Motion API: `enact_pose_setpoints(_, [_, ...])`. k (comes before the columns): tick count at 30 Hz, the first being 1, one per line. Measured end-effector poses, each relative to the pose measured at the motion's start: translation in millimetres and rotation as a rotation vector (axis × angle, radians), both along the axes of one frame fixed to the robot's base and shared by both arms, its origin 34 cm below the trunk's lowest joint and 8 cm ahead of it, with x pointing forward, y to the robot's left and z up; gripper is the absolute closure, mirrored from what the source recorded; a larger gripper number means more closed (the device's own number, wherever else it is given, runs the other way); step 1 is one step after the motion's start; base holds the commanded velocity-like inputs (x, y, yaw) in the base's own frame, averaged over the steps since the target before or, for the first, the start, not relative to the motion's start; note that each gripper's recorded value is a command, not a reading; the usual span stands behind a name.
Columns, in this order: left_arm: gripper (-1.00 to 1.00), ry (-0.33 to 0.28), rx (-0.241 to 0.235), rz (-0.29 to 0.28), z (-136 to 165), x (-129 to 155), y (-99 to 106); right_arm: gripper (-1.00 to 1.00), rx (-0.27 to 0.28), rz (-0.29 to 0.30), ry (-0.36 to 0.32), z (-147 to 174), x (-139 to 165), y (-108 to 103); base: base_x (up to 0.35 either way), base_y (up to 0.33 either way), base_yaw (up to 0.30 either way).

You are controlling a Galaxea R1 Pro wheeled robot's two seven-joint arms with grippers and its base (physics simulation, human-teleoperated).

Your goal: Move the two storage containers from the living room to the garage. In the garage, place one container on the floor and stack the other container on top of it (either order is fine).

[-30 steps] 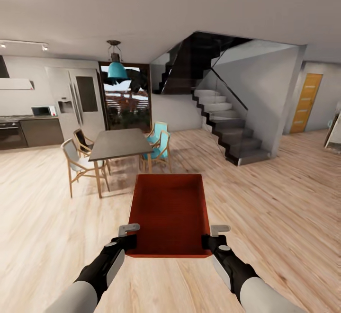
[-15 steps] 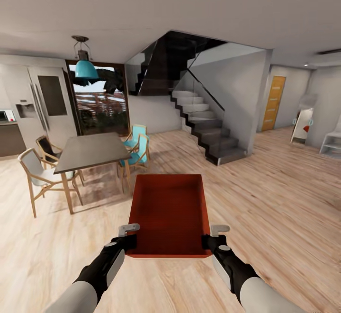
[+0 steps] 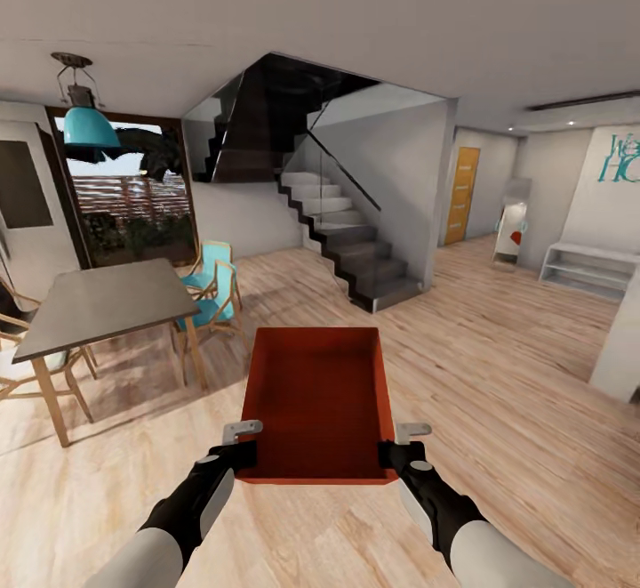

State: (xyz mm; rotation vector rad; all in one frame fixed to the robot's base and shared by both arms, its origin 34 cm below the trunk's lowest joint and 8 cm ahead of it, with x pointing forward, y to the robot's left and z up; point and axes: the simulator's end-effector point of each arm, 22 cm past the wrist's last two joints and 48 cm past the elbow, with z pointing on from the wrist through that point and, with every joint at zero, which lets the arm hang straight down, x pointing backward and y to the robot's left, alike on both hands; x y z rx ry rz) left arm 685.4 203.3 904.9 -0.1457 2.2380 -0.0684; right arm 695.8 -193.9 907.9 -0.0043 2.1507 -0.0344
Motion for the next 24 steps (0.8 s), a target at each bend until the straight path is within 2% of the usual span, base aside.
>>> enact_pose_setpoints(17, [1.00, -0.009, 0.000, 0.000, 4.9, 0.8, -0.1, 1.00, 0.000, 0.000, -0.008, 5.0, 0.8, -0.1, 0.322, 0.000, -0.283])
enact_pose_setpoints(24, [1.00, -0.010, 0.001, 0.000, 5.7, 1.0, 0.0, 1.00, 0.001, 0.000, -0.010, 5.5, 0.9, 0.0, 0.322, 0.000, -0.072])
